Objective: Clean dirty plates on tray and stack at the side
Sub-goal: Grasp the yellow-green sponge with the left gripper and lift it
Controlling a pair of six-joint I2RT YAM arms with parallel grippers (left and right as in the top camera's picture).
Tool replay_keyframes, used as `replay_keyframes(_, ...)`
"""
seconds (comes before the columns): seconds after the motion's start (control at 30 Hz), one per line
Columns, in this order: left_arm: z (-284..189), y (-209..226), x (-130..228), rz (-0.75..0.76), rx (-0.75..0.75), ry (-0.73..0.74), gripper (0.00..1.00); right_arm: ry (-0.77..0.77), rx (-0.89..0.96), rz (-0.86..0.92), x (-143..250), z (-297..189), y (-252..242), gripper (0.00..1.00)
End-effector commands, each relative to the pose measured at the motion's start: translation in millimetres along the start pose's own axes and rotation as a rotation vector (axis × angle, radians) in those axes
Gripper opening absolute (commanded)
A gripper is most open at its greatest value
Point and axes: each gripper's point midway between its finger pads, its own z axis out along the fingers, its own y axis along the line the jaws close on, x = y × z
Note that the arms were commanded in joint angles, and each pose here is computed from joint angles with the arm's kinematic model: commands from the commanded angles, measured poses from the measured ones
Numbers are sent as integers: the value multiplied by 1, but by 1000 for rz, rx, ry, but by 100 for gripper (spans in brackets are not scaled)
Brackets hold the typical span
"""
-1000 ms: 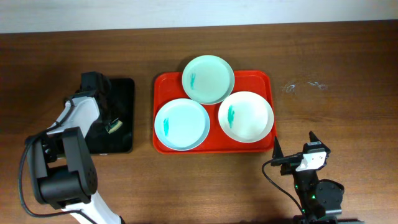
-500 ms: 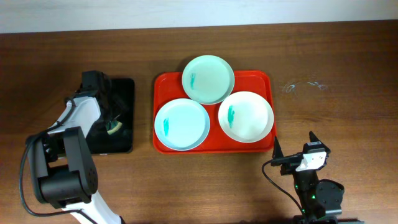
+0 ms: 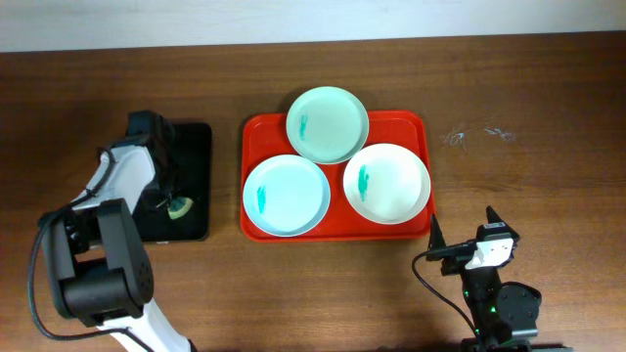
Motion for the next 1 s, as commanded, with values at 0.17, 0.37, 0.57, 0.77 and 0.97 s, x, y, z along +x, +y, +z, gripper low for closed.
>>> replay_keyframes(0.17,-127,-6,-48,-30,102,-156,0,4,6,-3,3,0,-1,98)
replay_keyframes(0.37,-104,0,-44,-28,49,-149,0,4,6,-3,3,0,-1,98)
replay_keyframes(0.57,-25,0,-27,20,-13,-73,0,4,6,-3,3,0,-1,99)
replay_keyframes(0.77,-93,-26,-28,159,177,-60,0,4,6,-3,3,0,-1,99)
replay_keyframes(0.97,-182,-67,11,367,485,-86,0,4,6,-3,3,0,-1,98)
